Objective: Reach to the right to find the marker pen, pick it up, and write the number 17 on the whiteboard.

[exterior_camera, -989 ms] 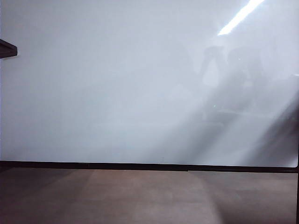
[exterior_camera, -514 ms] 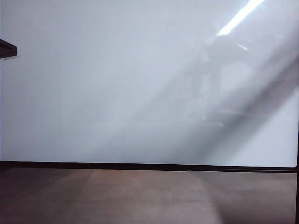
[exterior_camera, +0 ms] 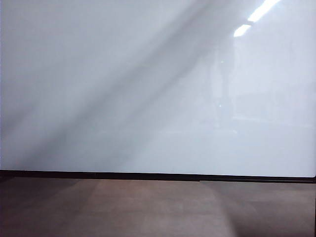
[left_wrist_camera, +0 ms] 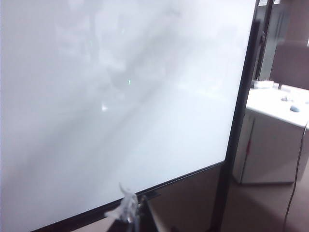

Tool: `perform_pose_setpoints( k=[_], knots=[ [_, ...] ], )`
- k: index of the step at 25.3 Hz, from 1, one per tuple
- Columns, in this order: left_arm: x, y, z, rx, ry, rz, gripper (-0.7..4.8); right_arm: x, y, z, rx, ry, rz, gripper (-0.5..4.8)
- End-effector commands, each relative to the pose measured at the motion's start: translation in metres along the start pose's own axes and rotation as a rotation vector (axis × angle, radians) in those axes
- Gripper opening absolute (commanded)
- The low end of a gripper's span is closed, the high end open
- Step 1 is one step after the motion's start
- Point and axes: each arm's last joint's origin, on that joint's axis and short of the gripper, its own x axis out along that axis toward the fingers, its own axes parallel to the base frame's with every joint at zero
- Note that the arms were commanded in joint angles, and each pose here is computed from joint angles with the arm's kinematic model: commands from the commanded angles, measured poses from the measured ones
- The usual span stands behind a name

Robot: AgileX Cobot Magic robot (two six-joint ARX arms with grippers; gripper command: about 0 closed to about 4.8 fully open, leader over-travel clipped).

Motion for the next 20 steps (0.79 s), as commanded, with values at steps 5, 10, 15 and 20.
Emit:
perform_pose_setpoints(
  k=[5,10,15,20],
  knots=[
    [0.016,0.001,0.075,-0.002,-0.102,0.021,-0.05,0.042,0.040,-0.025,0.028,0.046,0.047,-0.05],
    [0.031,0.003,0.096,-0.007,-0.162,0.084,-0.05,0.061,0.060,-0.035,0.045,0.069,0.097,-0.05],
    [0.036,0.003,0.096,-0.007,-0.160,0.087,-0.05,0.072,0.065,-0.040,0.047,0.077,0.119,-0.05],
    [0.036,0.003,0.095,-0.007,-0.158,0.086,-0.05,0.076,0.068,-0.045,0.047,0.087,0.122,-0.05]
  ],
)
